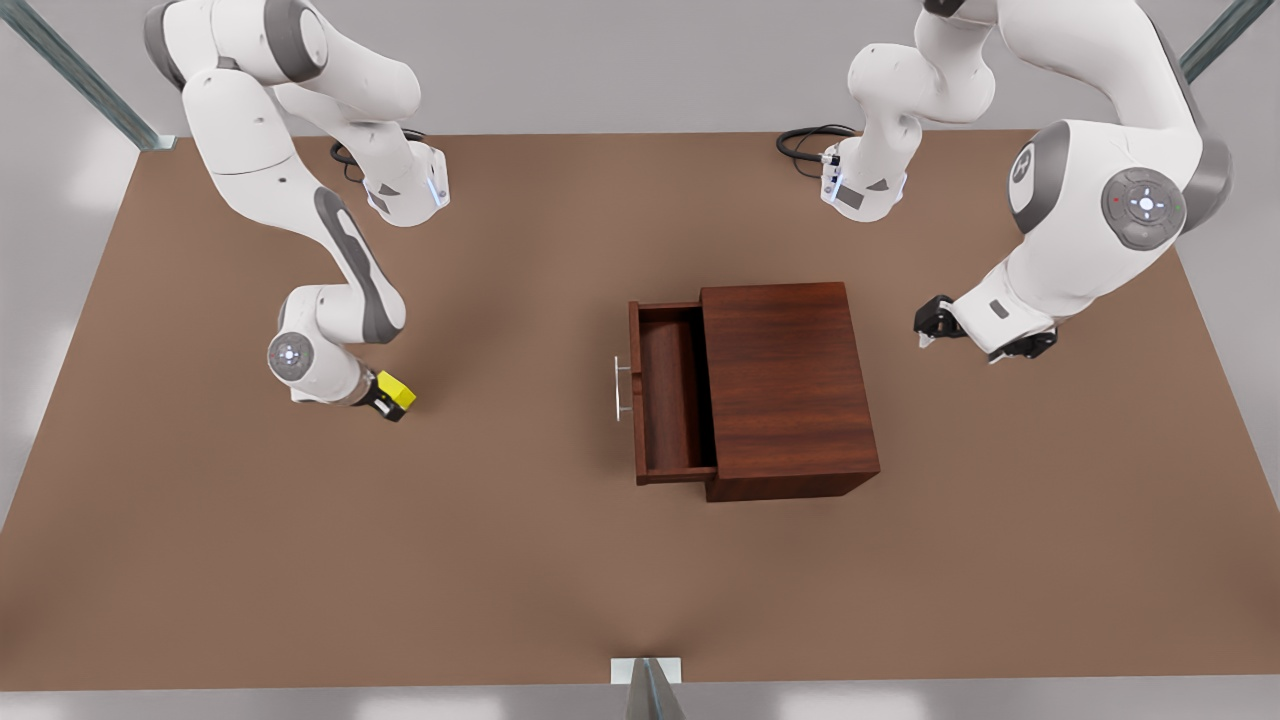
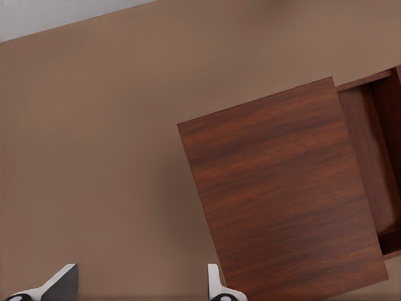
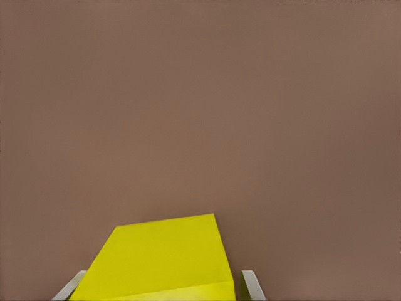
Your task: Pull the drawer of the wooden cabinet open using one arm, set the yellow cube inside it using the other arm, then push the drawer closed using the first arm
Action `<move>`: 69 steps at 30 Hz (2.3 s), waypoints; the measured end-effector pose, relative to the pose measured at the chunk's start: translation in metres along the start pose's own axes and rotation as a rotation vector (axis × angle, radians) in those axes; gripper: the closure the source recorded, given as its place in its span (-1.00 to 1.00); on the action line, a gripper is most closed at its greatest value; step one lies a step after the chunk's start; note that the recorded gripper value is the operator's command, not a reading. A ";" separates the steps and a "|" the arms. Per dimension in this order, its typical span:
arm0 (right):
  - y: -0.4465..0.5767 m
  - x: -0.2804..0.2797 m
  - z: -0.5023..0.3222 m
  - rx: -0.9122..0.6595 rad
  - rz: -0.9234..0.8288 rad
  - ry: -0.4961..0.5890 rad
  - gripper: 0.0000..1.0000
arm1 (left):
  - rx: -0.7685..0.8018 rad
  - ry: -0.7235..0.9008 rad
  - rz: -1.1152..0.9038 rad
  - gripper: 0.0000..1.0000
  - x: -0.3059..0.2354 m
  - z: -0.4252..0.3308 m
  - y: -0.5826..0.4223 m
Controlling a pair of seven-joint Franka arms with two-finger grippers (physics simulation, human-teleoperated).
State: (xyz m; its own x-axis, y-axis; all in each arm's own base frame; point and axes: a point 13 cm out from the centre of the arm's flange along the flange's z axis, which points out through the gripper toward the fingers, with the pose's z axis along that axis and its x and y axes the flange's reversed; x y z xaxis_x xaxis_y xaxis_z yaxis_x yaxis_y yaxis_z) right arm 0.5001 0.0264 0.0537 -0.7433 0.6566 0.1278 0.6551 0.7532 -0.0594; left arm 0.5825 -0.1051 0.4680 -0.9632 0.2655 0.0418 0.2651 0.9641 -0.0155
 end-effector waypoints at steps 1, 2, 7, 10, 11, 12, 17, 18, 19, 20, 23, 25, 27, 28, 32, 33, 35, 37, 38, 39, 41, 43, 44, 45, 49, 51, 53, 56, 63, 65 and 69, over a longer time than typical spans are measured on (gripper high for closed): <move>0.000 -0.001 -0.001 -0.003 0.002 -0.002 -0.69 | 0.000 0.000 0.003 -1.00 0.000 0.000 0.000; 0.000 -0.002 -0.001 -0.005 0.002 -0.003 -0.66 | 0.000 0.001 0.006 -1.00 0.000 0.000 -0.001; 0.006 0.003 0.000 -0.010 -0.010 -0.002 -0.45 | 0.001 0.000 0.016 -1.00 0.000 0.000 0.000; 0.007 0.003 0.000 -0.013 -0.013 -0.003 -0.39 | 0.003 0.000 0.019 -1.00 0.000 0.000 0.000; 0.007 0.003 -0.002 -0.015 -0.014 -0.005 -0.39 | 0.003 0.000 0.021 -1.00 0.000 0.000 0.000; 0.008 0.001 -0.006 -0.020 -0.014 -0.011 -0.38 | 0.004 0.000 0.022 -1.00 0.000 0.000 0.000; 0.024 -0.008 -0.057 -0.061 -0.024 -0.058 -0.35 | 0.005 0.000 0.029 -1.00 0.000 0.000 -0.001; 0.032 -0.008 -0.073 -0.070 -0.032 -0.067 -0.35 | 0.006 -0.001 0.029 -1.00 0.000 0.000 -0.001; 0.040 -0.007 -0.085 -0.076 -0.042 -0.070 -0.35 | 0.006 -0.001 0.030 -1.00 0.000 0.000 -0.001; 0.051 -0.004 -0.099 -0.083 -0.053 -0.071 -0.35 | 0.006 -0.002 0.031 -1.00 0.000 0.000 -0.001; 0.098 0.015 -0.141 -0.117 -0.088 -0.056 -0.35 | 0.006 -0.002 0.033 -1.00 0.000 -0.001 -0.001; 0.129 0.031 -0.171 -0.133 -0.110 -0.046 -0.35 | 0.006 -0.001 0.035 -1.00 0.000 0.000 -0.001; 0.161 0.048 -0.201 -0.145 -0.129 -0.037 -0.35 | 0.006 -0.002 0.036 -1.00 0.000 -0.001 -0.001; 0.177 0.058 -0.214 -0.149 -0.136 -0.032 -0.35 | 0.006 -0.002 0.037 -1.00 0.000 -0.001 -0.001; 0.233 0.098 -0.249 -0.154 -0.150 0.001 -0.34 | 0.007 -0.002 0.038 -1.00 0.000 -0.001 -0.001; 0.247 0.112 -0.251 -0.149 -0.156 0.012 -0.34 | 0.007 -0.002 0.038 -1.00 0.000 -0.001 -0.001; 0.272 0.143 -0.253 -0.136 -0.163 0.033 -0.34 | 0.007 -0.002 0.039 -1.00 0.000 -0.001 -0.001; 0.294 0.168 -0.257 -0.126 -0.161 0.050 -0.34 | 0.007 -0.002 0.039 -1.00 0.000 -0.001 -0.001; 0.306 0.183 -0.260 -0.125 -0.161 0.057 -0.34 | 0.007 -0.002 0.040 -1.00 0.000 -0.001 -0.001; 0.316 0.197 -0.262 -0.121 -0.159 0.064 -0.34 | 0.007 -0.002 0.040 -1.00 0.000 -0.001 -0.001; 0.330 0.225 -0.262 -0.109 -0.150 0.076 -0.34 | 0.007 -0.002 0.040 -1.00 0.000 -0.001 -0.001; 0.342 0.261 -0.256 -0.087 -0.150 0.086 -0.34 | 0.007 -0.002 0.040 -1.00 0.000 -0.001 -0.001; 0.346 0.277 -0.249 -0.072 -0.148 0.091 -0.34 | 0.007 -0.003 0.040 -1.00 0.000 -0.001 -0.001; 0.352 0.292 -0.243 -0.062 -0.142 0.094 -0.34 | 0.007 -0.003 0.040 -1.00 0.000 -0.001 -0.001; 0.369 0.332 -0.224 -0.037 -0.100 0.087 -0.34 | 0.006 -0.003 0.042 -1.00 -0.001 -0.001 -0.001; 0.374 0.339 -0.220 -0.035 -0.065 0.086 -0.34 | 0.005 -0.003 0.042 -1.00 -0.001 -0.001 -0.001; 0.379 0.344 -0.214 -0.031 -0.030 0.065 -0.34 | 0.004 -0.003 0.042 -1.00 0.000 -0.001 -0.001; 0.391 0.362 -0.198 -0.033 0.000 0.044 -0.33 | 0.003 -0.002 0.042 -1.00 -0.001 -0.001 0.000; 0.404 0.369 -0.188 -0.060 0.083 0.032 -0.35 | -0.003 -0.009 0.046 -1.00 -0.004 -0.004 -0.001; 0.405 0.369 -0.190 -0.065 0.103 0.033 -0.35 | -0.004 -0.009 0.045 -1.00 -0.004 -0.004 -0.001; 0.406 0.368 -0.190 -0.068 0.140 0.033 -1.00 | -0.007 -0.017 0.048 -1.00 -0.009 -0.007 -0.002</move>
State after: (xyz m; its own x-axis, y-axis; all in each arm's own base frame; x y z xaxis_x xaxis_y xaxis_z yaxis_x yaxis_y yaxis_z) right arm 0.5181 0.5667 0.2649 -0.6397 0.7526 0.1558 0.7606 0.6491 -0.0123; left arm 0.5908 -0.1098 0.4747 -0.9499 0.3117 0.0244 0.3115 0.9502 -0.0097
